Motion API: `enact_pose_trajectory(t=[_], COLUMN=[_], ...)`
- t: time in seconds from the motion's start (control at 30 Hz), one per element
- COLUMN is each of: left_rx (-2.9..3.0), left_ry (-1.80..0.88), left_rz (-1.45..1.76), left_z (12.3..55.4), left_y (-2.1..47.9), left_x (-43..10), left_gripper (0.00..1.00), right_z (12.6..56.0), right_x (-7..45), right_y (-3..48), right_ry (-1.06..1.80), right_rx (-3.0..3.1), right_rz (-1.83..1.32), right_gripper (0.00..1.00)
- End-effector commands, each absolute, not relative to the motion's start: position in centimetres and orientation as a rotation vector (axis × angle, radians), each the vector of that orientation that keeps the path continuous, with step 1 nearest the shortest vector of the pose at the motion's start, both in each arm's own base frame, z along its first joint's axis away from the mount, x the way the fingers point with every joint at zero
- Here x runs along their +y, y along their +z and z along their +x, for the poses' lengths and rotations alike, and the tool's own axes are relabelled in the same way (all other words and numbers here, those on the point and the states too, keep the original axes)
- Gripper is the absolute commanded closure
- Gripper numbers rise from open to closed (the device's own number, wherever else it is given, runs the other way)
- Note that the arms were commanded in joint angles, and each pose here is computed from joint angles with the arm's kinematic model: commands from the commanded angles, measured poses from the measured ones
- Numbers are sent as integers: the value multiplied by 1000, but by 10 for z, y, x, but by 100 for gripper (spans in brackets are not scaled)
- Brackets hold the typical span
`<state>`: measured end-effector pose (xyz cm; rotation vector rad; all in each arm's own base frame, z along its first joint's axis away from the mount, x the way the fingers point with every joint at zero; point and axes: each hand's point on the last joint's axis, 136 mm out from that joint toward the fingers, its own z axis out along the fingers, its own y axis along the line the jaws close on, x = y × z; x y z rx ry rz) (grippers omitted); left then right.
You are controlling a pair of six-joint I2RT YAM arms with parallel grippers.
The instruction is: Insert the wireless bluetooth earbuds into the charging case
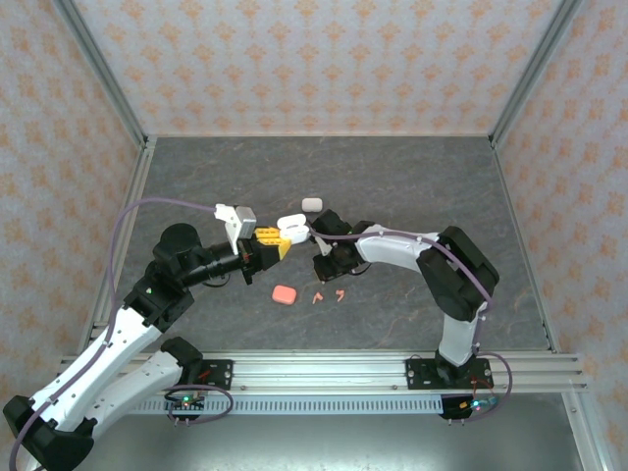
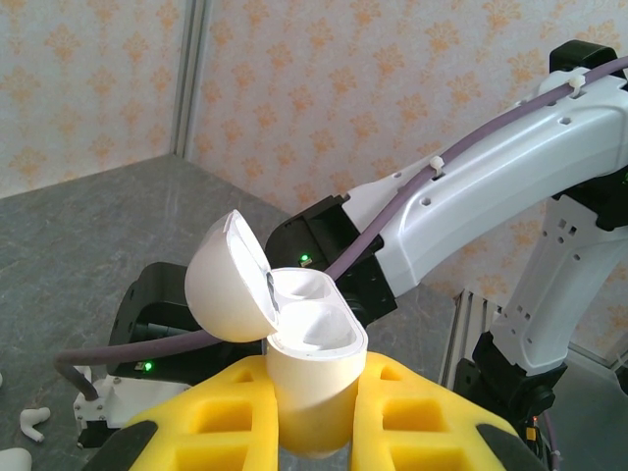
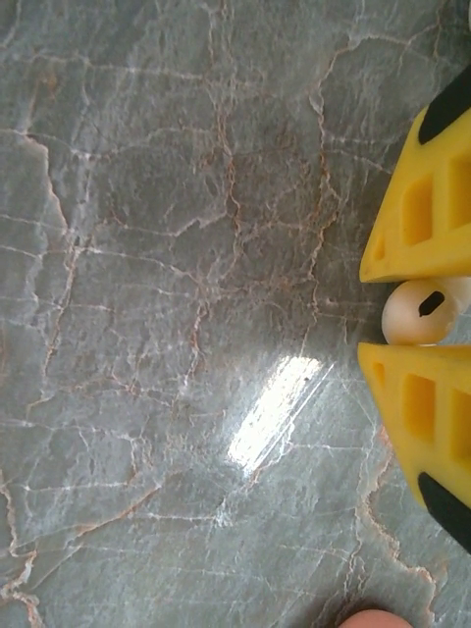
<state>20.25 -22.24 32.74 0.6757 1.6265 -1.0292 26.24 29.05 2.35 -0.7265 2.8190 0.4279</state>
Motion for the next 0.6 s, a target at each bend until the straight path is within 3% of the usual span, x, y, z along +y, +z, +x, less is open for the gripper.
enact_pose_trajectory(t=[0.0,0.27,0.57], left_rx=[1585,1573,1575], left_ry=[-1026,-1039,-1063], left_rz=[712,709,701], left_z=[195,195,198], left_y=[337,339,334], left_x=[-223,-224,-227], left_gripper=[100,100,100], right_z=[251,267,280], right_x=[279,283,281], right_y=[26,74,163], right_ry=[389,429,510], right_rx=[2856,2694,2453], right_rz=[-743,-665,-569], right_gripper=[81,82,82])
